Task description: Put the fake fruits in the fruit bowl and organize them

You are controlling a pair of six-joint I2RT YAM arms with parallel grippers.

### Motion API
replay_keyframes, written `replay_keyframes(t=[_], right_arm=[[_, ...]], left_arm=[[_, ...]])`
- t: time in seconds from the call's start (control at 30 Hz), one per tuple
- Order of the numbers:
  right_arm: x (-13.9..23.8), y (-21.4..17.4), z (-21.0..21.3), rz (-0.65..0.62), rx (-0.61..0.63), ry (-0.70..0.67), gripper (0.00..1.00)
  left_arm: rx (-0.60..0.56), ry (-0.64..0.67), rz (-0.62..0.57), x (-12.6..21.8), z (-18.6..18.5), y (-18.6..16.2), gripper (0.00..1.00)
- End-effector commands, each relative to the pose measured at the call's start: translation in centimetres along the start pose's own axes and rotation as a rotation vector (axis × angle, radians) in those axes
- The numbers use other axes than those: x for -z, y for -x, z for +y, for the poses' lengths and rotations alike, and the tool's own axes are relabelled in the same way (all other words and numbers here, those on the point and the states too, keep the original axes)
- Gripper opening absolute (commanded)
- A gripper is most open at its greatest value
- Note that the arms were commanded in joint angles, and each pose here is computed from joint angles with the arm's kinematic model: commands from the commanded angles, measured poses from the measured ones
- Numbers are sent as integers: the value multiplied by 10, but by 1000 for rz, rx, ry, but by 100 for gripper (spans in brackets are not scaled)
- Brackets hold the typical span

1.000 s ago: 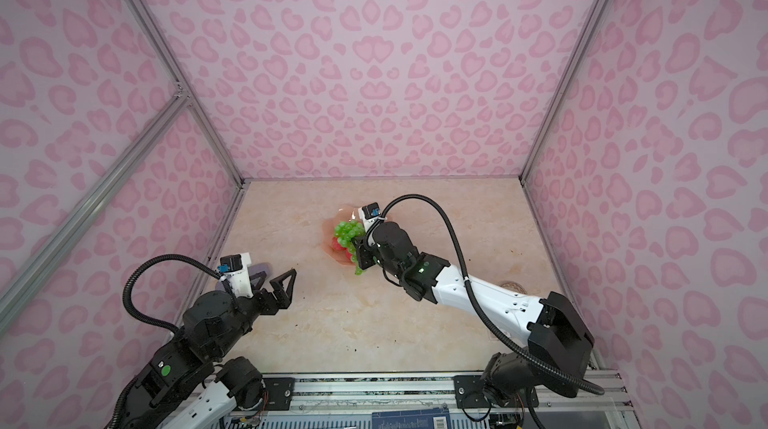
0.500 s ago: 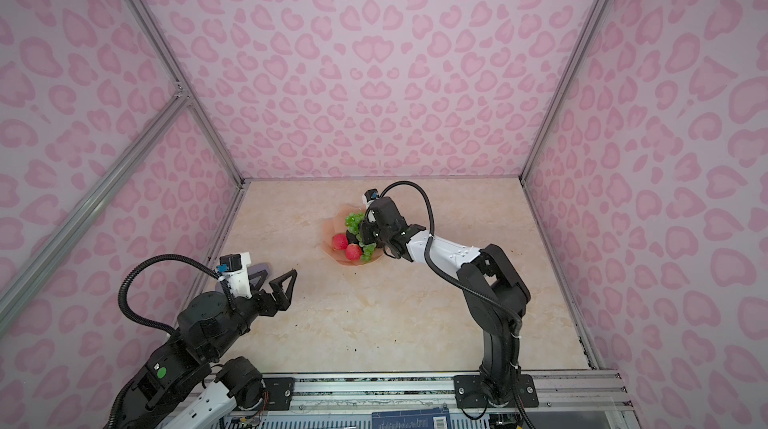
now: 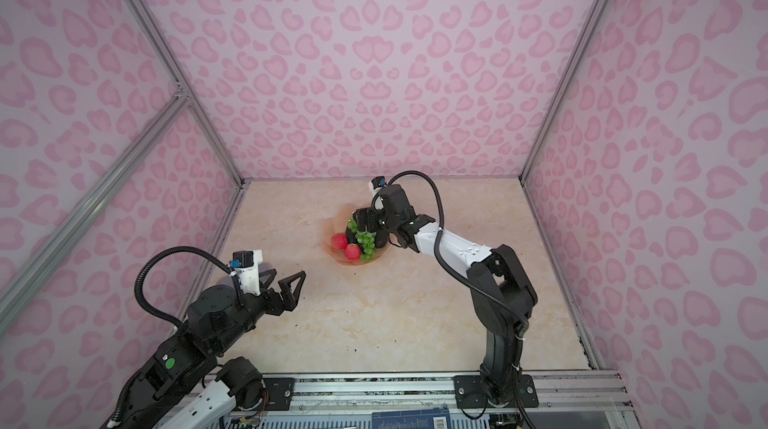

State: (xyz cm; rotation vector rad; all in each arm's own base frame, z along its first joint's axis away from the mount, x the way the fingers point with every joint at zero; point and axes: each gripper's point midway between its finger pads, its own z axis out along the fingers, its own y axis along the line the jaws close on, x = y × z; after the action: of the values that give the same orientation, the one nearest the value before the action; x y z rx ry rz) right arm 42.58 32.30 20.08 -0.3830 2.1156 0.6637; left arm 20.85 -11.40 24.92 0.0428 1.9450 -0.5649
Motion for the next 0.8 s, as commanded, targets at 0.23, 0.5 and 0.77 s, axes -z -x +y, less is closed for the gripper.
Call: replay_keyframes(t=[0.23, 0.5, 0.77], right_arm=[[140, -27, -72, -165, 77, -361, 98], [232, -75, -192, -305, 8, -817, 98], [249, -97, -244, -405, 22, -964, 98]], left_arm=[[-65, 100, -99, -32, 2, 33, 96], [-219, 658, -231, -61, 100, 40, 99], [-174, 758, -295, -64, 175, 7, 98]])
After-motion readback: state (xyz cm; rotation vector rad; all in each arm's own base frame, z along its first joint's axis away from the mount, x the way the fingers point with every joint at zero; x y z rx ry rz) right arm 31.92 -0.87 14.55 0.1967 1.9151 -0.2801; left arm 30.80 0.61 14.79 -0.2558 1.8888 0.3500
